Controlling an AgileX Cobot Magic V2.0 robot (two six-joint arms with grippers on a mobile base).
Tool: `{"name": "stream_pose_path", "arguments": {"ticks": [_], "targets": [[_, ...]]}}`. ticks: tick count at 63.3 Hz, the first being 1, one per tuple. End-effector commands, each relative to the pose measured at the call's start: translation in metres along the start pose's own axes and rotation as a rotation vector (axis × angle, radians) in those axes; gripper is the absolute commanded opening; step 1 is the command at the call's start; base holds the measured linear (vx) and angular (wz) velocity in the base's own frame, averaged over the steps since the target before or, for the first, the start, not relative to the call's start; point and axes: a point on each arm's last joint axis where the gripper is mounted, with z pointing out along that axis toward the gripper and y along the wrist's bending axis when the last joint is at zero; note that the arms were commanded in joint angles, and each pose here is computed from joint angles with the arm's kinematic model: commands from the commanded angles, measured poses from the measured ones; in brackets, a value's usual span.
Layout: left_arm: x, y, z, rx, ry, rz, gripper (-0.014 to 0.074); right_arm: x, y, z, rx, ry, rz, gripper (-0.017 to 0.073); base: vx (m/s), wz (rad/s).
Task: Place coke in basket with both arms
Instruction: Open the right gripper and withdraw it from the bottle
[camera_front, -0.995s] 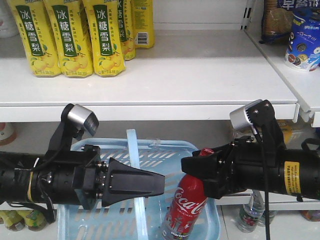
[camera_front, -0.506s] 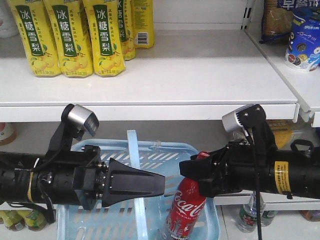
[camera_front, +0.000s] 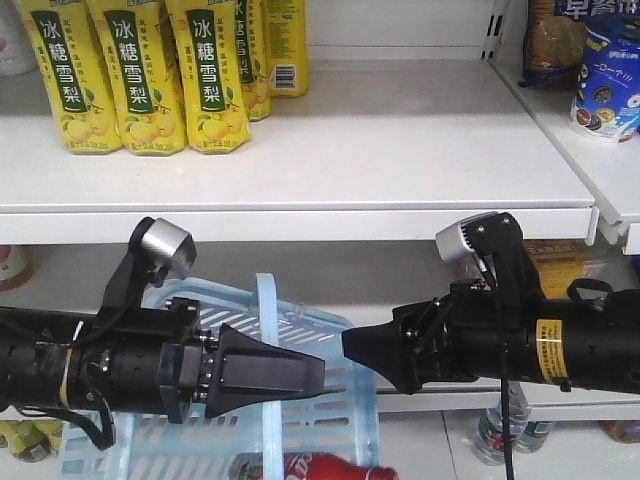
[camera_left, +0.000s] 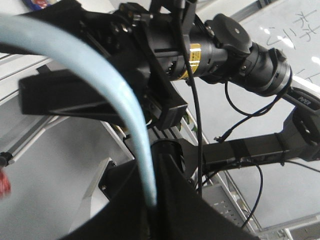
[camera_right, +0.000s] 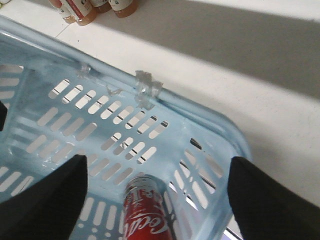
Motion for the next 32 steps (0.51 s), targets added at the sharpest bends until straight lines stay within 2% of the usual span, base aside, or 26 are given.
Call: {"name": "stream_pose_path", "arguments": {"ticks": [1, 8, 14, 21, 25, 32], "targets": [[-0.002, -0.040, -0.006, 0.294, 0.013, 0.032, -0.0006, -0.015, 0.009, -0.012, -0.007, -0.066, -0.031, 0.0589, 0.00, 0.00], [-0.002, -0.040, -0.006, 0.294, 0.013, 0.032, -0.0006, -0.018, 0.017, -0.024, -0.010, -0.104, -0.036, 0.0526, 0.00, 0.00], [-0.002, -0.040, -0.006, 0.294, 0.013, 0.032, -0.0006, -0.022, 0.027, -0.039, -0.016, -0.156, -0.070, 0.0407, 0.00, 0.00], [-0.002, -0.040, -0.006, 0.294, 0.013, 0.032, -0.0006, -0.024, 0.039, -0.057, -0.024, -0.220, -0.113, 0.0176, 0.00, 0.00], [-0.002, -0.040, -0.006, 0.294, 0.013, 0.032, -0.0006, -0.026, 0.047, -0.069, -0.029, -0.262, -0.144, -0.0003, 0.00, 0.00], [-0.002, -0.040, -0.006, 0.294, 0.013, 0.032, -0.0006, -0.024, 0.059, -0.087, -0.038, -0.321, -0.184, -0.0008, 0.00, 0.00]]}}
